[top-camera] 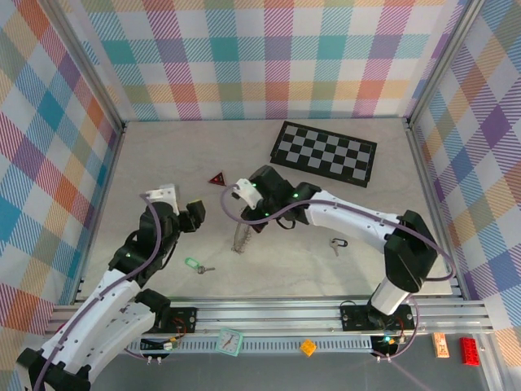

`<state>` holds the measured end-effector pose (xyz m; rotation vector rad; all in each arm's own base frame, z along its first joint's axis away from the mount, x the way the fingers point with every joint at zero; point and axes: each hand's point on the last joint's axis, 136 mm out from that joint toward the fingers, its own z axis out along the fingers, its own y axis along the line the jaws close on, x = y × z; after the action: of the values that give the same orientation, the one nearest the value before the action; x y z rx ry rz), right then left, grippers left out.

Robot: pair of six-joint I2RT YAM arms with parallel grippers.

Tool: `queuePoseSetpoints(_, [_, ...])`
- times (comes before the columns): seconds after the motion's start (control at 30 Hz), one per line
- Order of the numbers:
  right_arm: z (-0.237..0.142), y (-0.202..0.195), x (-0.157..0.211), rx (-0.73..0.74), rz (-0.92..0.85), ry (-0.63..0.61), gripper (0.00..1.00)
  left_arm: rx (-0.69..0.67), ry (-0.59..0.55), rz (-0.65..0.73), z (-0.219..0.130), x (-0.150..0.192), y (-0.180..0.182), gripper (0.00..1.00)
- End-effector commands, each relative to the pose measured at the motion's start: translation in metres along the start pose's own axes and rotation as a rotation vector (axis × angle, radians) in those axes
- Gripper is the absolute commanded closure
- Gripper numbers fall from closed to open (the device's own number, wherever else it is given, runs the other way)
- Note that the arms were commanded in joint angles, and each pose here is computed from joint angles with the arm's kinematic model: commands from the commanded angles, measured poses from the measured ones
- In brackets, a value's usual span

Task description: Put the keys on the keyring

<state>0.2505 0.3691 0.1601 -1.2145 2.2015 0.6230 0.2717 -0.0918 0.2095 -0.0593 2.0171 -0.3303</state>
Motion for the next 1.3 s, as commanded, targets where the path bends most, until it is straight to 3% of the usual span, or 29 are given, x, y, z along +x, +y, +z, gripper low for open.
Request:
queuePoseSetpoints(0.0, [-0.015, 0.01, -0.023, -0.128, -0.034, -0.164, 1.0, 0.281, -0.063, 0.175, -0.007, -0.022, -0.054, 0.37])
queuePoseSetpoints(0.13, [-0.039, 0.008, -0.025, -0.148, -0.111, -0.29, 1.0, 0.441, -0.07, 0.307, -0.015, -0.022, -0.082, 0.4])
queuePoseSetpoints(0.2, [-0.056, 0.003, -0.028, -0.158, -0.106, -0.369, 1.0, 0.529, -0.103, 0.434, -0.021, -0.018, -0.095, 0.47])
queuePoseSetpoints(0.33, [-0.083, 0.002, -0.03, -0.187, -0.14, -0.487, 1.0, 0.597, -0.18, 0.584, -0.025, -0.027, -0.11, 0.5])
queuePoseSetpoints(0.5, [-0.103, 0.018, -0.029, -0.212, -0.272, -0.573, 1.0, 0.743, -0.121, 0.704, -0.031, -0.03, -0.136, 0.5])
queuePoseSetpoints(0.67, [-0.113, 0.026, -0.022, -0.21, -0.363, -0.6, 1.0, 0.897, -0.091, 0.776, -0.037, -0.016, -0.152, 0.55])
queuePoseSetpoints(0.8, [-0.117, 0.036, -0.014, -0.233, -0.432, -0.617, 1.0, 0.982, -0.062, 0.835, -0.04, 0.003, -0.157, 0.66])
queuePoseSetpoints(1.27, [-0.122, 0.053, -0.013, -0.313, -0.49, -0.65, 1.0, 1.192, -0.017, 0.865, -0.053, 0.033, -0.181, 0.68])
